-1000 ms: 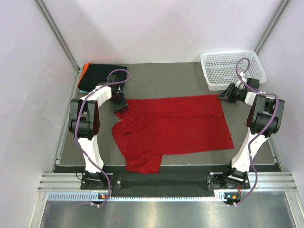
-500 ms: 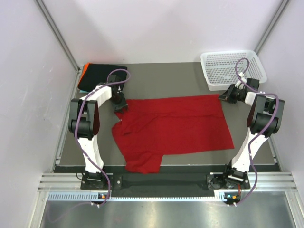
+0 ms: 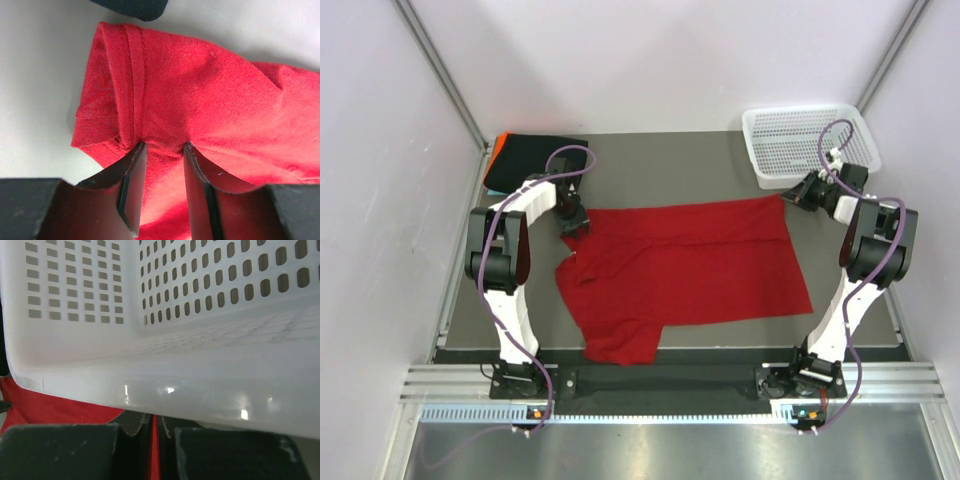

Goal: Fold and stack the t-shirts
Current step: Fold the tshirt

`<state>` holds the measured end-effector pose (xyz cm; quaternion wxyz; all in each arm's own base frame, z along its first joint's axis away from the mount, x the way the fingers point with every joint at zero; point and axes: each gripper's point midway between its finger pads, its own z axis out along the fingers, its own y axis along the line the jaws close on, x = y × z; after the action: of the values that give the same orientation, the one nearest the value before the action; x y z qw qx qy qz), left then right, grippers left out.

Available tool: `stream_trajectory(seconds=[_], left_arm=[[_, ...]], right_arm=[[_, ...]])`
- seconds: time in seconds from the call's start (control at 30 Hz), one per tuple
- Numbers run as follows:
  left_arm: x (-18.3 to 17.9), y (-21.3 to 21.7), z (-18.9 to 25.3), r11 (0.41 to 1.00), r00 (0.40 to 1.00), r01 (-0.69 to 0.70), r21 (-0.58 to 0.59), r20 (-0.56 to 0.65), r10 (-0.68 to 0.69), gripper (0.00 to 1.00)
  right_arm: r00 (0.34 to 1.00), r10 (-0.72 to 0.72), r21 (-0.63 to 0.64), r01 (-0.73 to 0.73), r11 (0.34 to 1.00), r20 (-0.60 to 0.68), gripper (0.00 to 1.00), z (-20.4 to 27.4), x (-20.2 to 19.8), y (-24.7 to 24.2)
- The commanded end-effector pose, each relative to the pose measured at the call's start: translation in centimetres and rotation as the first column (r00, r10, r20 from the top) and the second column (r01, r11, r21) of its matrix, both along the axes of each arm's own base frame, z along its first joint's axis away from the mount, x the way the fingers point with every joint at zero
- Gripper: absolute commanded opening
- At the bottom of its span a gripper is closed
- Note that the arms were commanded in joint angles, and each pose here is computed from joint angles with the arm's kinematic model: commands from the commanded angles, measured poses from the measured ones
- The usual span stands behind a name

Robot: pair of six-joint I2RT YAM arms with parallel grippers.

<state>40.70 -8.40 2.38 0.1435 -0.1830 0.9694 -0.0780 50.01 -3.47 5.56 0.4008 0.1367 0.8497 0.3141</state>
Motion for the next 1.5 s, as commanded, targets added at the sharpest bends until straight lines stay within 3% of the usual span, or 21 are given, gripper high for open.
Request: stream_trajectory(seconds=[0.0,0.13,0.37,0.6,0.67,0.8,0.9,0.97,1.07,1.23,1.47], left_arm=[[-1.7,3.2,-3.8,0.989,0.994,-0.029,0.146,-0.096,0.043,0.41],[-1.8,3.3,-3.6,0.988,0.994,-0.036,0.151,-0.093,0.051,0.41],[0.7,1.3,1.0,0.998,1.0,-0.028,0.06,0.009,0.027,0.41],[2.1,-0.8,8.5,0.999,0.987,0.048,-0.008,0.154,-0.046,0.43],[1.9,-0.7,10.1,0.998,0.979,0.067,-0.007,0.193,-0.064,0.44],[0.0,0.7,9.7,0.999,0.987,0.05,0.01,0.154,-0.051,0.43],[-1.1,2.9,8.6,0.999,0.988,-0.027,-0.03,0.151,0.031,0.42],[-0.7,5.7,8.2,0.991,0.975,-0.122,-0.061,0.181,0.132,0.41],[-0.9,7.0,6.3,0.981,0.974,-0.162,-0.108,0.14,0.176,0.4],[0.5,6.5,5.3,0.983,0.975,-0.122,-0.14,0.167,0.145,0.4],[2.2,5.7,4.2,0.982,0.972,-0.063,-0.18,0.21,0.101,0.4]], right_arm=[[0.997,-0.012,-0.034,0.015,0.999,0.073,0.0,1.4,2.1,-1.2],[0.999,-0.012,-0.028,0.013,1.0,0.035,0.0,0.4,2.0,-1.2],[0.998,-0.02,-0.008,0.019,1.0,-0.053,0.23,2.1,0.9,-0.9],[0.927,-0.239,-0.146,0.204,0.968,-0.289,0.33,3.9,-3.8,-3.5],[0.904,-0.287,-0.157,0.248,0.956,-0.317,0.34,4.6,-5.4,-3.4],[0.884,-0.341,-0.182,0.296,0.938,-0.318,0.41,5.8,-8.0,-1.9],[0.897,-0.331,-0.168,0.293,0.941,-0.292,0.43,7.0,-8.9,2.3],[0.912,-0.284,-0.133,0.255,0.958,-0.297,0.44,7.1,-9.8,7.4],[0.935,-0.204,-0.071,0.191,0.979,-0.29,0.44,6.7,-10.8,14.8],[0.957,-0.034,0.006,0.038,0.999,-0.288,0.44,6.0,-12.6,26.2],[0.945,0.053,0.031,-0.046,0.998,-0.324,0.44,4.5,-13.9,34.2]])
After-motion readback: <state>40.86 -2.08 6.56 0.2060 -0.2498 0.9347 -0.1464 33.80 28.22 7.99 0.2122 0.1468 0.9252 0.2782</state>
